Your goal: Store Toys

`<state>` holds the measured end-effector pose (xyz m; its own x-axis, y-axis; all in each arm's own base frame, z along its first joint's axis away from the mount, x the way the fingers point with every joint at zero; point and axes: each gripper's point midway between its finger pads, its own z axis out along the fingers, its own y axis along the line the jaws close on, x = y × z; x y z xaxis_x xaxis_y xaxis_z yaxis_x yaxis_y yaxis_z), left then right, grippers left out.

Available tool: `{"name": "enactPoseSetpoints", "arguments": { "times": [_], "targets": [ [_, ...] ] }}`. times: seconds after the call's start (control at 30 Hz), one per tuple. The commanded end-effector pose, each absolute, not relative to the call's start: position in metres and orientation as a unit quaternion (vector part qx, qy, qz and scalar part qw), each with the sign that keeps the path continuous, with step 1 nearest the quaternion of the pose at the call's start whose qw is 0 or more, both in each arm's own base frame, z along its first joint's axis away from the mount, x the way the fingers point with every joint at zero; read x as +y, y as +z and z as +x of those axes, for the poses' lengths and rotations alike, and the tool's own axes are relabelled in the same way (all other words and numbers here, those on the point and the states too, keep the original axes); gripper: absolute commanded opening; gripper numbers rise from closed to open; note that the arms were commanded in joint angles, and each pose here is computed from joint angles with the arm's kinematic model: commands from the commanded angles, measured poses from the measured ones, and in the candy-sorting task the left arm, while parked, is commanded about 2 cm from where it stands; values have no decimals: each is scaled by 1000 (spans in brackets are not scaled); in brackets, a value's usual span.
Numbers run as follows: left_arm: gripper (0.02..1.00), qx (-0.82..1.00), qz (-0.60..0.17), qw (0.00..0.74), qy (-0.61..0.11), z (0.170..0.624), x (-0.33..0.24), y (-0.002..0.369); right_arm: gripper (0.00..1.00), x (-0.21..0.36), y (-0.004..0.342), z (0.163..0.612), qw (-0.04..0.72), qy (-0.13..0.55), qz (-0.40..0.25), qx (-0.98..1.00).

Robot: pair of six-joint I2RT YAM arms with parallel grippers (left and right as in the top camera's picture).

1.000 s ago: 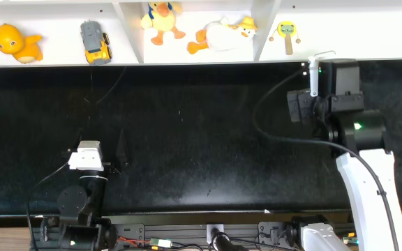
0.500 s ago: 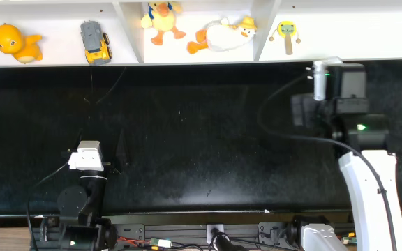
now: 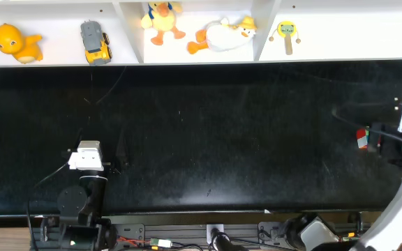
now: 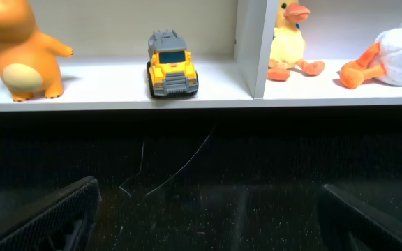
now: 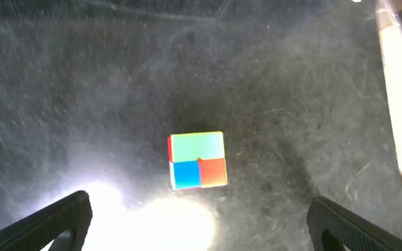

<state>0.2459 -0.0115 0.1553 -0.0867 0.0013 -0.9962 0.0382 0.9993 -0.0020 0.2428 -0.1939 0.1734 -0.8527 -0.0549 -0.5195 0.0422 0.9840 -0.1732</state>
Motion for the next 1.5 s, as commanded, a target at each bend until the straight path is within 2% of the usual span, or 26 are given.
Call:
{"name": "enactPoseSetpoints", "arguments": {
  "times": [0.03,0.23,0.5,0.63,0.9,1.2,1.5],
  "targets": [
    [998,734,15,679,-10,245,-12,156,993,-195,151,247,266,-61,-71,959],
    [996,734,15,679,-10,245,-12,156,996,-212,114,255,264,-57,-77,960],
    [998,734,15,679,-11,245,-12,156,996,-195,75,242,244,-28,-79,966],
    [998,734,15,679,-11,245,-12,156,993,-198,60,239,242,-46,-78,966],
    [998,734,15,679,-10,245,-12,156,993,-207,53,246,261,-63,-53,962],
    [998,734,15,679,-10,245,-12,156,998,-205,38,247,255,-25,20,966],
    [998,734,15,679,-10,245,-12,156,969,-212,44,258,285,-21,66,956]
  ]
}}
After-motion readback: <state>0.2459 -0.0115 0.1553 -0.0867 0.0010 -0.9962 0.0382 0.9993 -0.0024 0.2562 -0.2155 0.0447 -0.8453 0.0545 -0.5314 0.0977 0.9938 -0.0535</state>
